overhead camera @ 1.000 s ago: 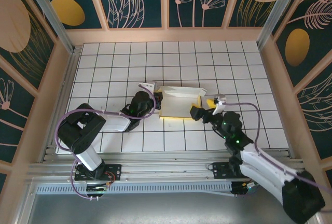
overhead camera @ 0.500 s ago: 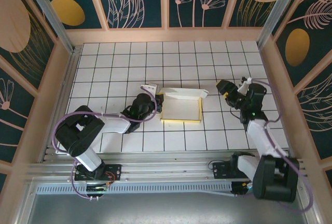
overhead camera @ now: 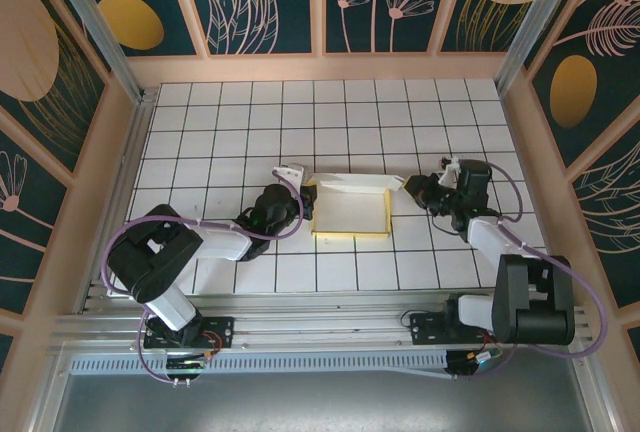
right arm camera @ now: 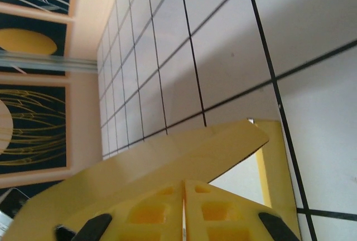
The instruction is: Fold the paper box
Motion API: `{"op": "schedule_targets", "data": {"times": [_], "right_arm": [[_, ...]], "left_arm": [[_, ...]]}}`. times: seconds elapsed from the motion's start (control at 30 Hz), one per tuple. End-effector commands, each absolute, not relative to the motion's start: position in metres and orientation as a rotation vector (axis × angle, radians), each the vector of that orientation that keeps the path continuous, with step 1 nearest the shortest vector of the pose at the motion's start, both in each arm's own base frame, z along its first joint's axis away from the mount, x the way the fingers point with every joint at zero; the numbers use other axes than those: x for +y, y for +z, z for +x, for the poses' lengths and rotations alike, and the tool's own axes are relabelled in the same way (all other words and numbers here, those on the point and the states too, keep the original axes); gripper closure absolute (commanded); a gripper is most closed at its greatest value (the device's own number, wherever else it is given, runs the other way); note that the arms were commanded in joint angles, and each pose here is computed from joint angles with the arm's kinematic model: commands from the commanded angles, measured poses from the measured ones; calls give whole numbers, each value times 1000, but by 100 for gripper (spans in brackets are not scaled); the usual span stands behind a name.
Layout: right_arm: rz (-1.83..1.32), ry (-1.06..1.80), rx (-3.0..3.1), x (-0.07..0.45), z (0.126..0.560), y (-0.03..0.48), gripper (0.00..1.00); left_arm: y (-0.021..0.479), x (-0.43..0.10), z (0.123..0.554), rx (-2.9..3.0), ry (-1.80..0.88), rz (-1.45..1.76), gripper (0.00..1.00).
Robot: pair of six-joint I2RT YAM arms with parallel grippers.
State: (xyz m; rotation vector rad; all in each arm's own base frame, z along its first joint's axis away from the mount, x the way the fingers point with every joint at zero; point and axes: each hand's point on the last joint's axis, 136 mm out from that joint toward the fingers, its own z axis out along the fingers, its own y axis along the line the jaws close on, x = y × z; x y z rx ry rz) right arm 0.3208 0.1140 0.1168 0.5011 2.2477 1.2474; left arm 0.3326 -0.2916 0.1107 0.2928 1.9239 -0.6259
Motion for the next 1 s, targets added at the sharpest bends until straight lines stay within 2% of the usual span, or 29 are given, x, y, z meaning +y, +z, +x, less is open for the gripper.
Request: {"op": "schedule_targets", "data": {"times": [0.0,0.4,0.77,0.97], "right_arm": [[447,1243,2284,126,316,105,91],[436,1250,2298,143,317,93,91],[363,1137,2309,139,309,83,90],[513,890,2301,95,311,79,86]], "left_arm": [[90,-293,316,1988,-639,355,100],[99,-298,317,1977,-653,376,100],[82,-297,308,2022,-626,454,100],[82,-292,313,2028,-593,417,100]]}}
